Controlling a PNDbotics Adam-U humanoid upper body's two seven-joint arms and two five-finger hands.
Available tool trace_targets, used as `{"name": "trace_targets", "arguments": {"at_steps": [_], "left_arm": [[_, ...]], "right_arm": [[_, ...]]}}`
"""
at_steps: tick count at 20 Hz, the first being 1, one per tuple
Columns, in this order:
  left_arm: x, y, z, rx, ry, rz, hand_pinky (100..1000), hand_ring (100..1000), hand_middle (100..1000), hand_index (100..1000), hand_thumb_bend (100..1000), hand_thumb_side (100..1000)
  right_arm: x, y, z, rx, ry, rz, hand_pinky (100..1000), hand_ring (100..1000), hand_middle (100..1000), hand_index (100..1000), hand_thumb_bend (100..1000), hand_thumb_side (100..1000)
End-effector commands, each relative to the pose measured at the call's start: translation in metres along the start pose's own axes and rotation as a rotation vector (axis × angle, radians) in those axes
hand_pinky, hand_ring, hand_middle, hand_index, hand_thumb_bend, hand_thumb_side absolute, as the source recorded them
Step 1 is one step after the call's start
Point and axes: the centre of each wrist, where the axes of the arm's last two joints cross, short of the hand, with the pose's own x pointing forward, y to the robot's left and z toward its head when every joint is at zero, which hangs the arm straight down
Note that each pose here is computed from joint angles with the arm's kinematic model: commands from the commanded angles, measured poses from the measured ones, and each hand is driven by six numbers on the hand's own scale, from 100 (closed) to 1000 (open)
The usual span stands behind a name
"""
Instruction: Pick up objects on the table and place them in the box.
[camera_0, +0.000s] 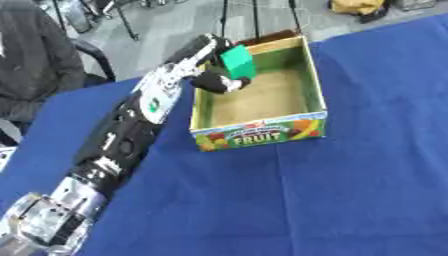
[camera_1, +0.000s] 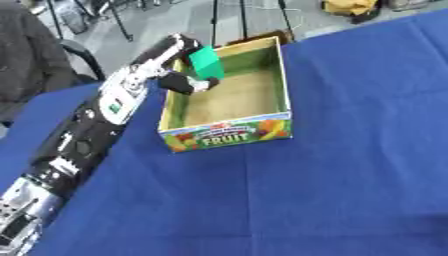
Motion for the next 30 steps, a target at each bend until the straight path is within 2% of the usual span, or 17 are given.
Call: {"name": "trace_targets", "arguments": {"at_steps": [1,5,7,8,10,12,14,16,19,23,24,25,28,30], "left_arm": [[-0.003,0.001,-0.002,-0.011,0.030,-0.028,629,588,438,592,343,356],[-0.011,-0.015,0.000,-0.037,0.081,-0.001,629,607,465,625,355,395],[-0.013,-0.019,0.000,-0.048,0.086,0.009,643,628,491,660,456,460],[-0.013,-0.020,0.000,-0.051,0.080,0.012,656,655,526,688,610,551],[-0.011,-0.019,0.000,-0.054,0.054,0.013,707,735,629,759,882,641],[-0.008,-0.017,-0.001,-0.058,0.027,0.009,756,796,722,852,1000,694],[-0.006,-0.015,-0.001,-0.055,0.008,-0.001,822,858,802,911,1000,736],[-0.004,-0.011,-0.001,-0.040,-0.002,-0.026,852,885,834,934,1000,735],[0.002,-0.002,0.000,0.028,-0.031,-0.056,855,893,844,939,1000,744],[0.014,0.021,0.005,0.188,-0.109,-0.020,822,879,826,911,1000,733],[0.017,0.028,0.007,0.231,-0.128,-0.004,815,877,830,907,1000,1000],[0.021,0.035,0.010,0.276,-0.152,0.022,810,875,819,904,1000,698],[0.029,0.054,0.026,0.377,-0.216,0.102,779,859,800,890,1000,696],[0.034,0.058,0.042,0.426,-0.259,0.180,753,847,783,871,1000,706]], "right_arm": [[0.006,-0.002,-0.003,0.013,-0.022,0.010,815,684,618,719,100,1000],[0.007,-0.001,-0.005,0.019,-0.029,0.010,815,684,618,719,100,1000],[0.007,-0.001,-0.005,0.018,-0.029,0.011,815,684,618,719,100,1000],[0.007,-0.002,-0.005,0.018,-0.029,0.012,815,684,618,719,100,1000],[0.008,-0.002,-0.005,0.020,-0.030,0.013,815,684,618,719,100,1000],[0.008,-0.001,-0.006,0.023,-0.033,0.013,815,684,618,720,100,1000],[0.008,-0.001,-0.006,0.025,-0.034,0.012,816,685,618,720,100,1000],[0.008,-0.002,-0.006,0.026,-0.034,0.013,816,685,618,720,100,1000],[0.009,-0.003,-0.006,0.025,-0.033,0.014,816,685,618,720,100,1000],[0.009,-0.004,-0.005,0.023,-0.031,0.016,815,685,618,720,100,987],[0.009,-0.005,-0.005,0.021,-0.030,0.017,815,685,617,720,100,956],[0.008,-0.005,-0.004,0.021,-0.028,0.018,815,685,619,719,100,995],[0.007,-0.006,-0.003,0.012,-0.022,0.015,815,684,619,719,100,989],[0.005,-0.006,-0.001,0.000,-0.016,0.005,814,684,619,719,100,985]]}}
